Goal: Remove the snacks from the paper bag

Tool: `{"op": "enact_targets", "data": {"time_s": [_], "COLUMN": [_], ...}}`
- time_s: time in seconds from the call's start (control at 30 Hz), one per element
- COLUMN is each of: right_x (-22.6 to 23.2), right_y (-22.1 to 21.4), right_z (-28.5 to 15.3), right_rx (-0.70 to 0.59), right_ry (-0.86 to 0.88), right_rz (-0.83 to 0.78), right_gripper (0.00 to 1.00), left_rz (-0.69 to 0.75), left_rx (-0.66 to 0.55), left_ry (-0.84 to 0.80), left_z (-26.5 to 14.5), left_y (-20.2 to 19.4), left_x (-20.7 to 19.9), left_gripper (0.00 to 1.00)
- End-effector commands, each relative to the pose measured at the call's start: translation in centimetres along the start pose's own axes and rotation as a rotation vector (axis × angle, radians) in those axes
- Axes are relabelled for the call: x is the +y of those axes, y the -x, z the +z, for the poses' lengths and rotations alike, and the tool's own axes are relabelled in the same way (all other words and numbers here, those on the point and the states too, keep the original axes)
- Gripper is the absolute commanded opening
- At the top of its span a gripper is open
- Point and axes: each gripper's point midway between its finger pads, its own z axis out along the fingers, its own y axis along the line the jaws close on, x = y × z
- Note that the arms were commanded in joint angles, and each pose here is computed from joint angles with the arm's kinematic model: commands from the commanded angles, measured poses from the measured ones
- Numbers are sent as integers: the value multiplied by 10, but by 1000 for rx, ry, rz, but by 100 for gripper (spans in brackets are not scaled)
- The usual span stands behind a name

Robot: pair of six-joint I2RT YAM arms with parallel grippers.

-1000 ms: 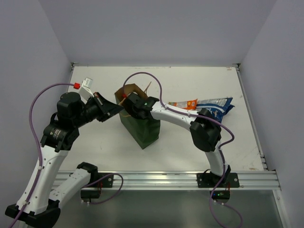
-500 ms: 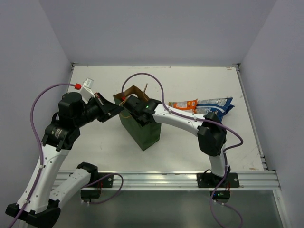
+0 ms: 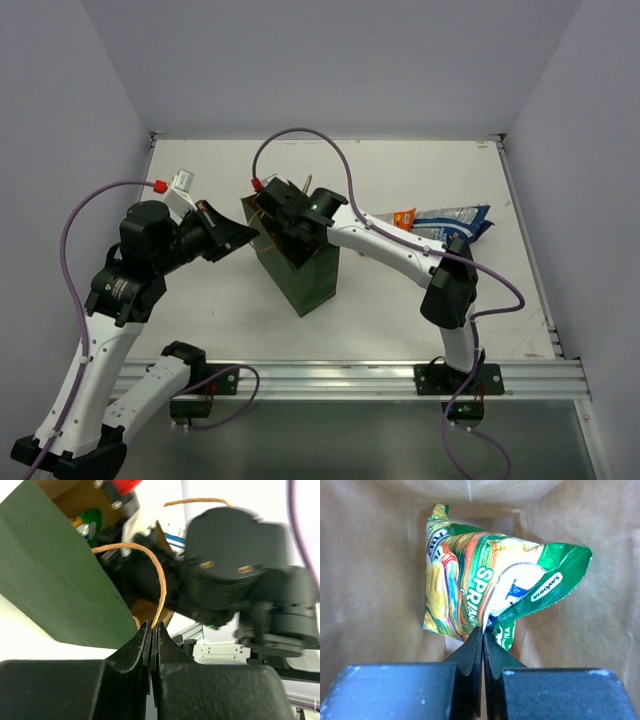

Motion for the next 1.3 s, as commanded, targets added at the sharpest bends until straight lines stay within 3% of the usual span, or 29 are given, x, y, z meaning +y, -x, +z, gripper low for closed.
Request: {"op": "enact_targets", "data": {"time_s": [0.0, 0.37, 0.63, 0.8, 1.07, 1.23, 1.27], "right_x": [-8, -26, -25, -44, -133, -203, -211], "right_y": [42, 80, 97, 110, 113, 88, 76], "right_z": [-56, -147, -219, -282, -343, -322, -297], "right_rx": [-143, -315, -456, -623, -880, -833, -770], "right_ry": [5, 40, 188, 232, -85, -349, -386], "right_rz": [53, 132, 187, 236, 322, 383, 378], "right_gripper": [0, 0, 0, 0, 0, 0, 0], "left_rz": [13, -6, -10, -13, -9, -4, -3], "left_rx": [4, 12, 2, -2, -18, -31, -33], "left_ry": [25, 15, 21, 26, 46, 44, 44], "left_z": [-1, -2, -1, 0, -2, -4, -5], "left_y": [-6, -10, -9, -7, -5, 0, 1], "left_x": [11, 13, 14, 15, 18, 12, 11], "left_gripper": [0, 0, 0, 0, 0, 4, 5]}}
